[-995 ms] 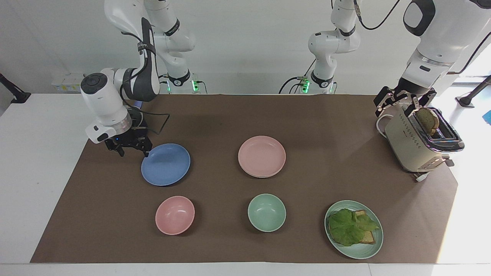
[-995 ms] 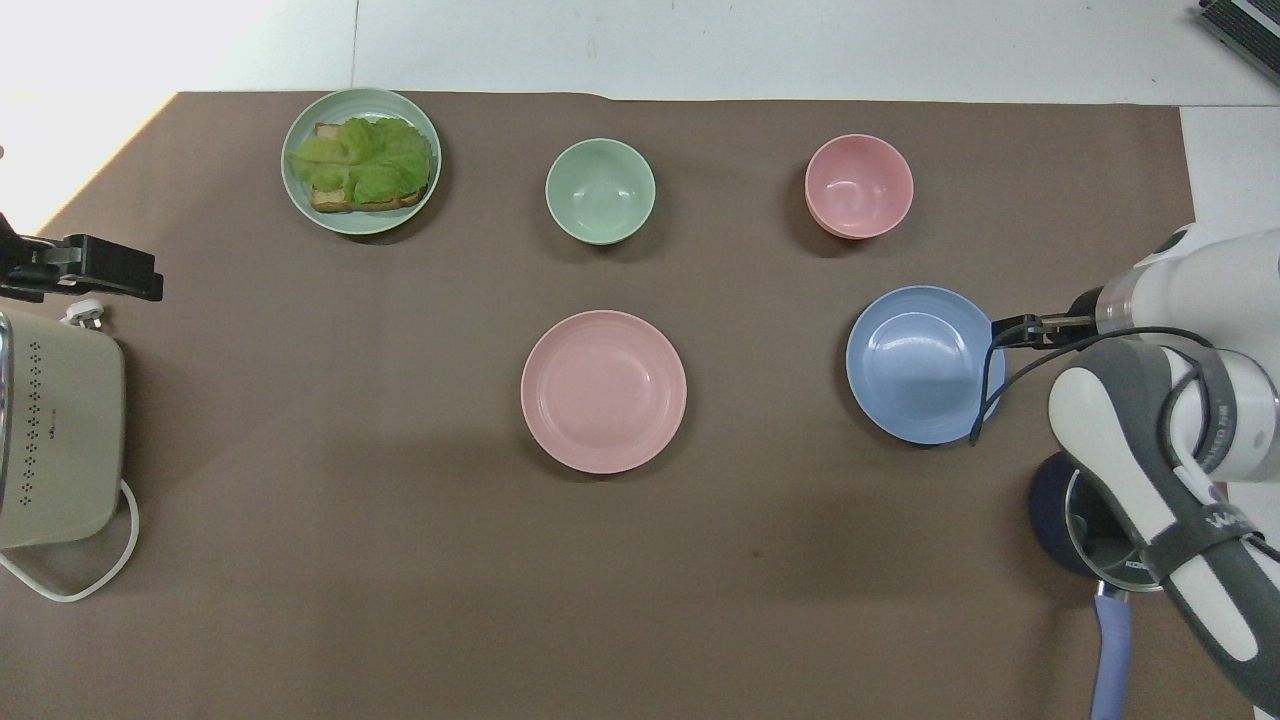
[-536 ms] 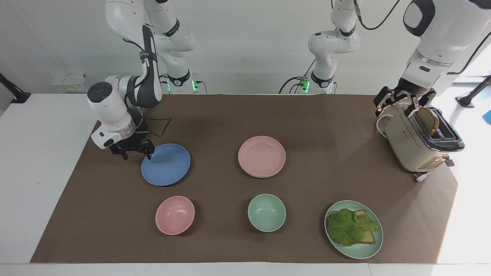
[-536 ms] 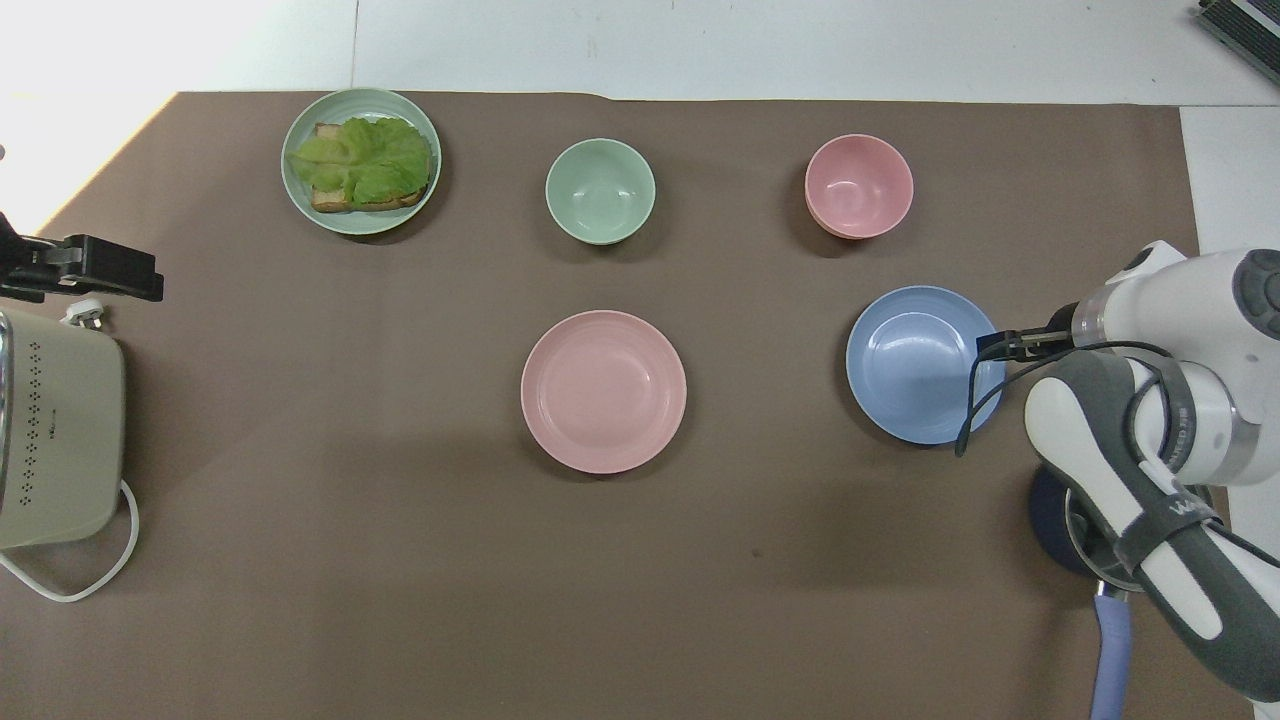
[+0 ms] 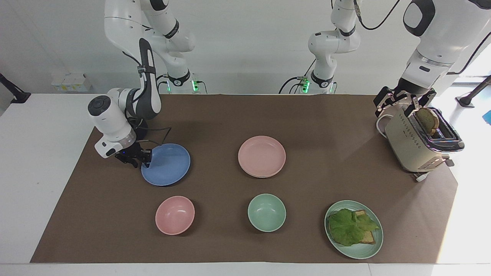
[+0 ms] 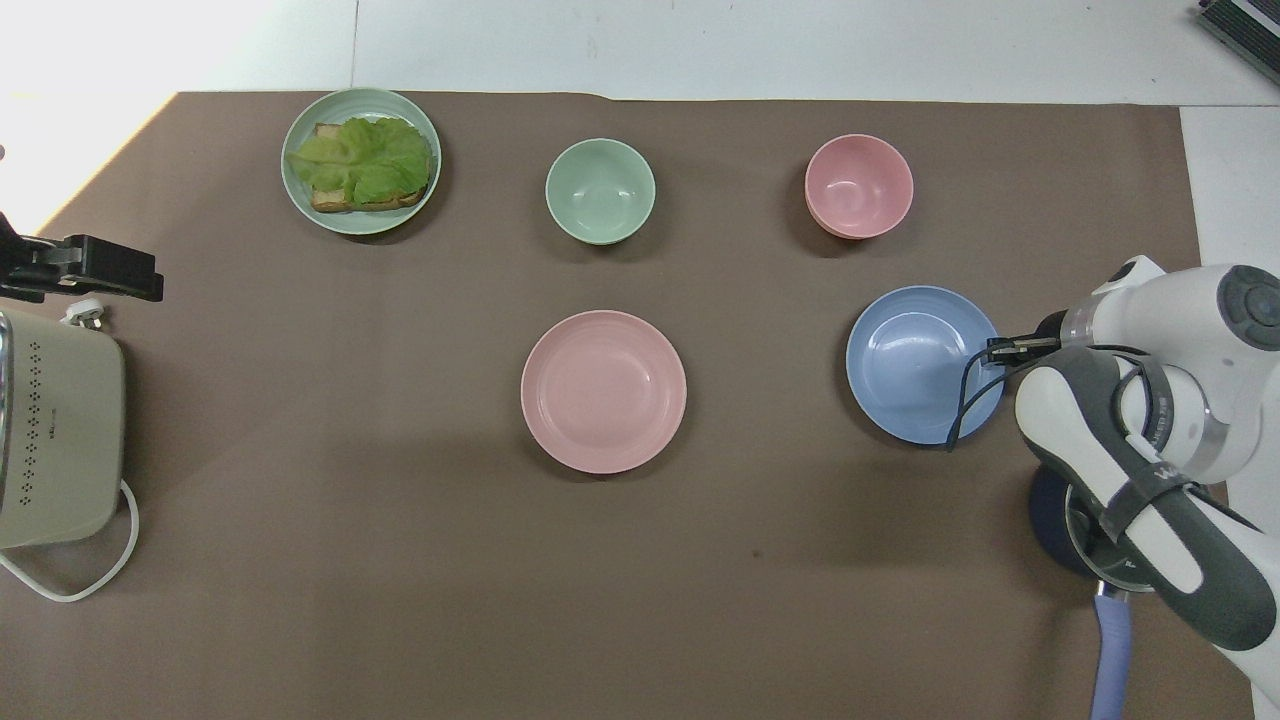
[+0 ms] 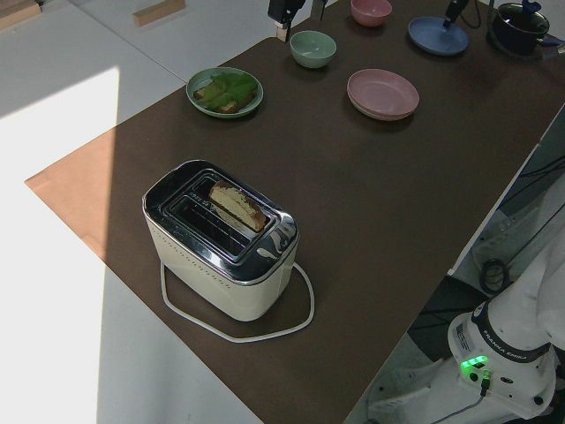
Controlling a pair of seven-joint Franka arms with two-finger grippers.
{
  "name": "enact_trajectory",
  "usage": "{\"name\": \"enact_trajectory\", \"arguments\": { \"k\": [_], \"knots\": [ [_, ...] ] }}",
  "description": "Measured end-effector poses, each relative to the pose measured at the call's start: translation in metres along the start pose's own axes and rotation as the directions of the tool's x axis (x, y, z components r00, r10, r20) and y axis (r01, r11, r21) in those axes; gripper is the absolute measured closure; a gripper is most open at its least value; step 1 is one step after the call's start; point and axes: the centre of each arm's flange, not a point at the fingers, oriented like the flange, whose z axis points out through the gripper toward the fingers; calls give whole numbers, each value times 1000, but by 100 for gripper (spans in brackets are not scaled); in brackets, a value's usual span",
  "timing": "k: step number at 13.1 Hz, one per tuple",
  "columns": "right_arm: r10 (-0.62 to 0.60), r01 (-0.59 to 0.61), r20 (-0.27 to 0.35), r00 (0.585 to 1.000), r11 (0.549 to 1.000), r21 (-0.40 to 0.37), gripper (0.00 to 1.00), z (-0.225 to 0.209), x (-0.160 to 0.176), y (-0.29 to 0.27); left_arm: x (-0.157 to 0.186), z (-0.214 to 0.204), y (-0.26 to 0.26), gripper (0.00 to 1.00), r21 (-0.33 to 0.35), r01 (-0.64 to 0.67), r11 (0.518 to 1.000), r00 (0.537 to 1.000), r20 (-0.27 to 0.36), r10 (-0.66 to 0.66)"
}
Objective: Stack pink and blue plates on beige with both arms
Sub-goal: 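Grasp the rim of the blue plate with the right gripper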
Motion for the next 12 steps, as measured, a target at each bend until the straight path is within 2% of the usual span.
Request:
{"name": "enact_trajectory", "arguments": {
  "k": [2, 8, 12],
  "knots": [
    [-1, 1, 0, 1000, 1000, 2, 88, 0, 0, -1, 0, 0, 0, 0, 0, 0, 1000, 1000, 0, 0],
    [-1, 1, 0, 1000, 1000, 3, 89, 0, 0, -2, 0, 0, 0, 0, 0, 0, 1000, 1000, 0, 0],
    [-16, 16, -16, 1000, 1000, 4, 94, -11, 2, -9, 0, 0, 0, 0, 0, 0, 1000, 1000, 0, 0]
  ]
}}
